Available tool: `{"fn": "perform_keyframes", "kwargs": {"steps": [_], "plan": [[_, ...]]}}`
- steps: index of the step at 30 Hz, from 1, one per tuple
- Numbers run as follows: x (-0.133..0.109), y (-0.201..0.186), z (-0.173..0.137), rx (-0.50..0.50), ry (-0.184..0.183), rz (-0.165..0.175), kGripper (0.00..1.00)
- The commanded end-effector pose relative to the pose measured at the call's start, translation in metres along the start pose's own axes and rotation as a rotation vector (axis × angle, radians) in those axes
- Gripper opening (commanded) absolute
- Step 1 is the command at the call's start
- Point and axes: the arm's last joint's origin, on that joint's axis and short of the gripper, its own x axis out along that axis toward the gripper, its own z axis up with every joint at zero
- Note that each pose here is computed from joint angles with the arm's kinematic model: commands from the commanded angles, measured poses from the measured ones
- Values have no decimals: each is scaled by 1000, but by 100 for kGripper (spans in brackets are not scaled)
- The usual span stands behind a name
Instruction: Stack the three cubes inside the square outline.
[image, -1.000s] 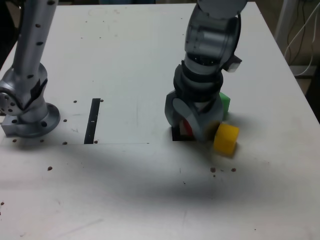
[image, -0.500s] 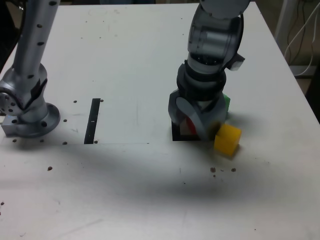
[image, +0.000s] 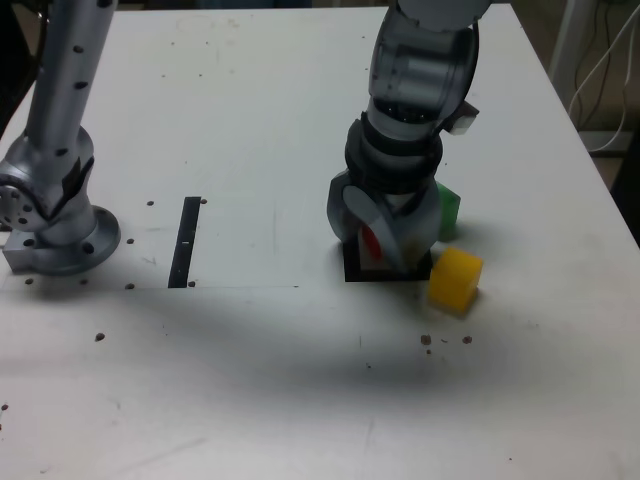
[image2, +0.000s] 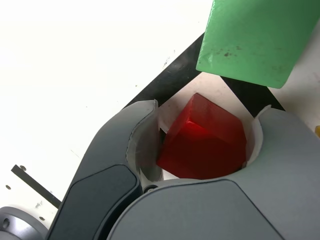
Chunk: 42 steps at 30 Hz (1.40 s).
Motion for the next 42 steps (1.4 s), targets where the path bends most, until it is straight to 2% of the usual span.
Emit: {"fn": "perform_keyframes", "kwargs": {"steps": [1,4,7,15,23,26,30,33,37,40,42], "plan": [[-3,0,-2,-6,-11,3,60],[-3,-1,-3,-15,-10,-1,85],[-3,-1,-4,-28,-8,-1,99],[-16,-1,-13,-38,-12,27,100],[-66,-10,-40,-42,-83,61,99],[-89,-14,-41,-26,-89,70,99],[-112,-18,-31,8,-77,73,97],[-123,-22,-18,27,-86,69,97],[-127,-27,4,37,-103,46,97],[-122,-28,20,23,-92,26,97],[-115,-27,29,7,-69,12,95]]}}
